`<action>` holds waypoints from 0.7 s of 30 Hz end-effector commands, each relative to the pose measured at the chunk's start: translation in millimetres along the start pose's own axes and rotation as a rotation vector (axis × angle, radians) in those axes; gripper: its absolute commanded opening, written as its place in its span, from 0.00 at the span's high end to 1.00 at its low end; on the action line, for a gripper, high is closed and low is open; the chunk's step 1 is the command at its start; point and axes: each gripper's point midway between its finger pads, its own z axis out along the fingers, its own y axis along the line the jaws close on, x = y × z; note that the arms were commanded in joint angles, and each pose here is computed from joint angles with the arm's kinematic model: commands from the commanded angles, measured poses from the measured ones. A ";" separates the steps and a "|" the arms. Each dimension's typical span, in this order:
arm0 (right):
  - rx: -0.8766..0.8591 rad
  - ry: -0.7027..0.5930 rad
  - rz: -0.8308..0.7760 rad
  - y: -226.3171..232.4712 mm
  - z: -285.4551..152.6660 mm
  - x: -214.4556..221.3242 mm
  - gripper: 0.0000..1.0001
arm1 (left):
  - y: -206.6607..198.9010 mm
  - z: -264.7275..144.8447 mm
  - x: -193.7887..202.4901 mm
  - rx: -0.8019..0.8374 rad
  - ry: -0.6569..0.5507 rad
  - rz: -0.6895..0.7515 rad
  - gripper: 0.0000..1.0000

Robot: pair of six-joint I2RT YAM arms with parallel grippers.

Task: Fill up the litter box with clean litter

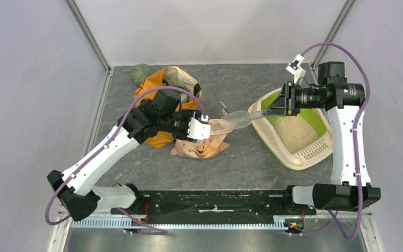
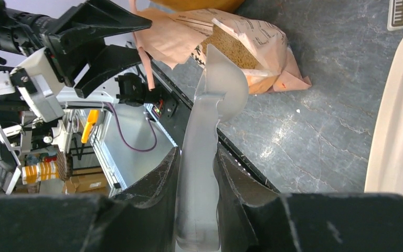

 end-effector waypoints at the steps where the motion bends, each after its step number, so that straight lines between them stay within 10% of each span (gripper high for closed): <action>1: 0.026 0.057 -0.012 -7.0 8.9 4.6 1.00 | 10.1 -0.5 -9.0 -0.035 -0.027 0.096 0.42; 21: -0.013 0.043 -0.019 3.4 29.5 -28.8 1.00 | -4.6 2.6 8.8 -0.031 0.037 0.175 0.39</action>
